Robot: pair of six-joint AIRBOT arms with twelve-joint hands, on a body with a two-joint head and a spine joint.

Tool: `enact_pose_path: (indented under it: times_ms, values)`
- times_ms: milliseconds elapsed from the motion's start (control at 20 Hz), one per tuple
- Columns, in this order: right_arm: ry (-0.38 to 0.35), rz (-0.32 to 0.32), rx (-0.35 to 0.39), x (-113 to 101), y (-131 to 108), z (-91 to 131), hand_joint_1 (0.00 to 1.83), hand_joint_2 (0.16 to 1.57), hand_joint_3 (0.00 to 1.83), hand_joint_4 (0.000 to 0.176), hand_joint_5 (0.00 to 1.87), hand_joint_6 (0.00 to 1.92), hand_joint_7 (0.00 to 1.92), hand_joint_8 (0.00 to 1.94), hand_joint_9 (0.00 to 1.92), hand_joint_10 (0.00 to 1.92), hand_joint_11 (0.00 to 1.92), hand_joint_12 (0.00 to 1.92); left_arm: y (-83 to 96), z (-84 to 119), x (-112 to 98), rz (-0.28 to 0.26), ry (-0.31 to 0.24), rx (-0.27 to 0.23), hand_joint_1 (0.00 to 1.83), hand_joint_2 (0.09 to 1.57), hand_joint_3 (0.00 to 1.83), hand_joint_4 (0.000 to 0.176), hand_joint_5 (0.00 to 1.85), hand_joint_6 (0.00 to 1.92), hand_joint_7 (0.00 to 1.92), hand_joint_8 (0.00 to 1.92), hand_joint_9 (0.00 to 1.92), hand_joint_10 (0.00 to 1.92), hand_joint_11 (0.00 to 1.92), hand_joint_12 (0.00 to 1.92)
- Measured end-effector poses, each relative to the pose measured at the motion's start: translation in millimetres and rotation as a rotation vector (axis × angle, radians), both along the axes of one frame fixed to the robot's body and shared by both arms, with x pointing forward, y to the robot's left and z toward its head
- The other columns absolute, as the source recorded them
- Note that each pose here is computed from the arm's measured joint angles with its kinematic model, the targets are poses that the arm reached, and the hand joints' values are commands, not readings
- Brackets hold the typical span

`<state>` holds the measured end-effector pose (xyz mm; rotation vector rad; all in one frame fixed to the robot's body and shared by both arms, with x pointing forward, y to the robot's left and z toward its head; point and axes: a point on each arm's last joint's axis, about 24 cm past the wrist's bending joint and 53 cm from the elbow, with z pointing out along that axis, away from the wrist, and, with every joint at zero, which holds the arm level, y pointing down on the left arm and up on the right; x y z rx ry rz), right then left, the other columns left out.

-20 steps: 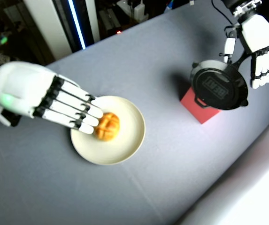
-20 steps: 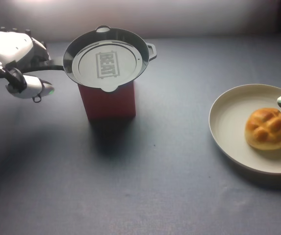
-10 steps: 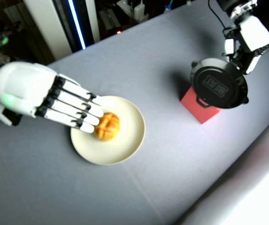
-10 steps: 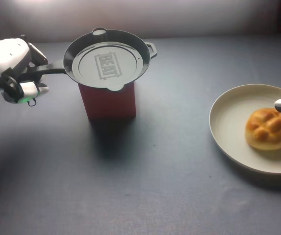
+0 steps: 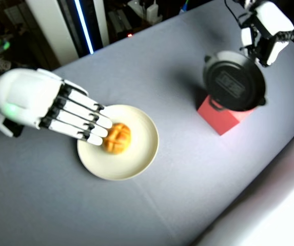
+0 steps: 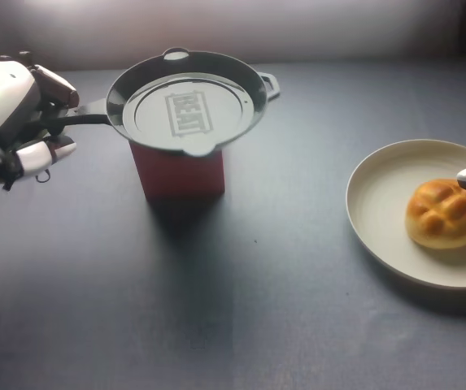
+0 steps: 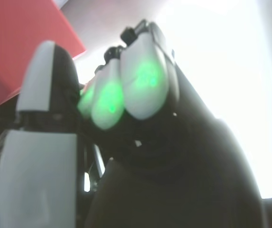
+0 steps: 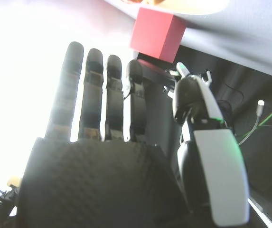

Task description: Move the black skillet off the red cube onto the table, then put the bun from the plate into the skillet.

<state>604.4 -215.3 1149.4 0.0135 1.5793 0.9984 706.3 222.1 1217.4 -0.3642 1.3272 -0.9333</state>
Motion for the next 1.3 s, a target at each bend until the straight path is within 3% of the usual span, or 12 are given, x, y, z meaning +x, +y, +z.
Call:
enact_pose_path:
  times_ms: [150, 400, 650, 800, 850, 900, 1000, 1100, 1150, 1200, 1250, 1300]
  values:
    - [0.002, -0.001, -0.001, 0, 0, 0, 0.54, 1.35, 0.00, 0.000, 0.46, 0.00, 0.43, 0.01, 0.42, 0.01, 0.27, 0.40, -7.3, 12, -25, -0.048, -0.062, -0.003, 1.44, 1.22, 0.00, 0.000, 1.30, 1.92, 1.44, 1.92, 1.63, 1.92, 1.68, 1.92]
    - [0.004, -0.008, 0.003, 1, -1, -1, 0.47, 1.35, 0.00, 0.000, 0.46, 0.00, 0.43, 0.00, 0.40, 0.01, 0.26, 0.40, -38.1, 1, -76, -0.202, -0.061, 0.069, 1.45, 1.25, 0.00, 0.000, 1.31, 1.92, 1.52, 1.92, 1.66, 1.92, 1.70, 1.92]
    - [0.009, -0.010, 0.011, 1, -2, -1, 0.49, 1.36, 0.00, 0.000, 0.48, 0.00, 0.45, 0.00, 0.41, 0.01, 0.25, 0.40, -42.3, -29, -81, -0.191, 0.010, 0.104, 1.36, 1.24, 0.00, 0.000, 1.23, 1.92, 1.45, 1.92, 1.61, 1.92, 1.63, 1.92]
    - [0.009, -0.009, 0.011, 1, -1, -1, 0.52, 1.34, 0.00, 0.000, 0.48, 0.00, 0.46, 0.00, 0.44, 0.01, 0.17, 0.69, -59.2, -65, -86, -0.228, 0.112, 0.115, 1.23, 1.20, 0.00, 0.000, 1.10, 1.92, 1.32, 1.92, 1.51, 1.92, 1.54, 1.92]
    - [0.009, -0.009, 0.011, 1, -1, -1, 0.47, 1.35, 0.00, 0.000, 0.45, 0.00, 0.42, 0.00, 0.40, 0.00, 0.12, 0.68, -62.6, -69, -86, -0.235, 0.122, 0.120, 1.16, 1.20, 0.00, 0.019, 0.96, 1.92, 1.20, 1.92, 1.44, 1.92, 1.50, 1.92]
    - [0.009, -0.009, 0.010, 1, -2, -1, 0.48, 1.36, 0.00, 0.000, 0.45, 0.00, 0.42, 0.00, 0.40, 0.00, 0.12, 0.68, -64.4, -73, -87, -0.236, 0.129, 0.132, 1.11, 1.19, 0.00, 0.145, 0.90, 1.92, 1.15, 1.92, 1.40, 1.92, 1.47, 1.92]
    - [0.009, -0.011, 0.011, 2, -2, -1, 0.48, 1.35, 0.00, 0.000, 0.45, 0.00, 0.42, 0.00, 0.40, 0.00, 0.12, 0.69, -62.7, -79, -84, -0.220, 0.146, 0.129, 1.12, 1.19, 0.00, 0.175, 0.81, 1.92, 1.06, 1.92, 1.31, 1.92, 1.39, 1.92]
    - [0.010, -0.009, 0.011, 1, -1, -1, 0.47, 1.35, 0.00, 0.000, 0.45, 0.00, 0.42, 0.00, 0.40, 0.00, 0.09, 0.77, -61.7, -84, -83, -0.217, 0.161, 0.141, 1.10, 1.20, 0.00, 0.162, 0.66, 1.92, 0.83, 1.92, 1.04, 1.92, 1.10, 1.92]
    - [0.010, -0.009, 0.011, 1, -1, -1, 0.49, 1.35, 0.00, 0.000, 0.46, 0.00, 0.44, 0.00, 0.41, 0.00, 0.11, 0.75, -61.0, -87, -84, -0.215, 0.169, 0.150, 1.13, 1.21, 0.00, 0.093, 0.36, 1.91, 0.54, 1.92, 0.74, 1.92, 0.81, 1.92]
    - [0.010, -0.009, 0.012, 1, -1, -1, 0.49, 1.35, 0.00, 0.000, 0.46, 0.00, 0.44, 0.00, 0.42, 0.00, 0.14, 0.70, -60.3, -90, -84, -0.212, 0.173, 0.157, 0.94, 1.34, 0.01, 0.000, 0.49, 1.73, 0.33, 1.92, 0.51, 1.92, 0.59, 1.92]
    - [0.011, -0.009, 0.012, 1, -1, -2, 0.50, 1.35, 0.00, 0.000, 0.46, 0.00, 0.44, 0.00, 0.41, 0.00, 0.15, 0.65, -60.2, -93, -85, -0.212, 0.182, 0.162, 1.00, 1.24, 0.00, 0.039, 0.17, 1.54, 0.22, 1.83, 0.36, 1.89, 0.42, 1.92]
    - [0.012, -0.009, 0.012, 1, -1, -2, 0.50, 1.35, 0.00, 0.000, 0.45, 0.00, 0.42, 0.00, 0.38, 0.00, 0.13, 0.62, -60.7, -94, -86, -0.212, 0.187, 0.159, 0.96, 1.21, 0.00, 0.050, 0.06, 1.29, 0.17, 1.70, 0.30, 1.84, 0.34, 1.92]
